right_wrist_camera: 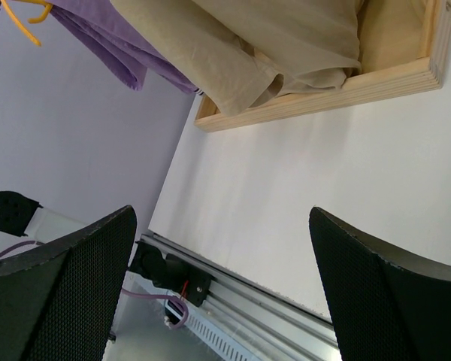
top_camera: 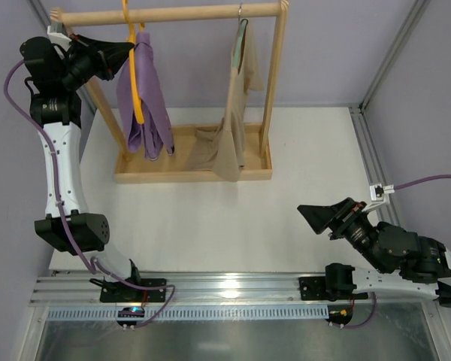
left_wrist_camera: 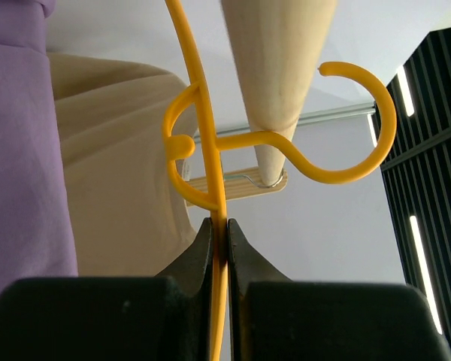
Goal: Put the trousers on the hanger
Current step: Hang the hanger with trousers onto the clothesline
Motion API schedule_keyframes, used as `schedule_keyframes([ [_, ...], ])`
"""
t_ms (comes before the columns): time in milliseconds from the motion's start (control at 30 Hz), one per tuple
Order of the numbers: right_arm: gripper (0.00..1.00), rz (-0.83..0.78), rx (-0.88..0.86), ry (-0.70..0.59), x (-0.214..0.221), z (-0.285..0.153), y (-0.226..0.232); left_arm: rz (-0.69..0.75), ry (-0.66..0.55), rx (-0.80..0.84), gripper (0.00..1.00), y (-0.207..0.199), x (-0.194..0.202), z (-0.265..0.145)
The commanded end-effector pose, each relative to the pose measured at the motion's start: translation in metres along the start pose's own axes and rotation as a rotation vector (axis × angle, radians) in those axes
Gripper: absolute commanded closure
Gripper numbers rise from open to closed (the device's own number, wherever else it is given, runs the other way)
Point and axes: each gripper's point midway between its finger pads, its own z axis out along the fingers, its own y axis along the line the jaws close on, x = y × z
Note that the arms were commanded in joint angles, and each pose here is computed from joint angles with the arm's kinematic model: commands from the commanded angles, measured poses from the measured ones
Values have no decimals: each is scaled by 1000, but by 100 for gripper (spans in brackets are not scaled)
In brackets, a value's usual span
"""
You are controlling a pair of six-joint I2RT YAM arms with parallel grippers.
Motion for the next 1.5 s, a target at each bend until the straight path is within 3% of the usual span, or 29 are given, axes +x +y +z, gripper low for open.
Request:
schedule_keyframes([
  [0, 2, 1, 10, -50, -13, 4, 10, 123, 13, 145, 100, -40, 3, -15],
  [300, 2, -25, 34, -50, -7, 13, 14, 98, 12, 24, 98, 19, -11, -8],
  [400, 2, -33, 35, -51, -7, 14, 15, 93, 7, -31, 87, 39, -15, -6],
  [533, 2, -45, 52, -51, -7, 14, 12, 114, -25, -94, 59, 59, -22, -12],
  [633, 2, -48, 60, -49, -5, 15, 10, 189, -87, -170, 46, 68, -25, -24],
  [733, 2, -58, 71, -48, -4, 16, 8, 260, -111, -255, 43, 85, -19, -39],
  [900, 2, -76, 85, -40, -1, 18, 7, 281, -164, -463, 39, 150, -9, -72],
  [1000, 2, -84, 89, -32, 3, 19, 8, 282, -166, -508, 37, 172, -7, -84],
  [1233, 2, -93, 90, -20, 11, 25, 11, 259, -158, -572, 35, 202, -8, -106],
  [1467, 2, -121, 103, -14, 16, 30, 13, 289, -144, -555, 33, 205, -4, -115],
])
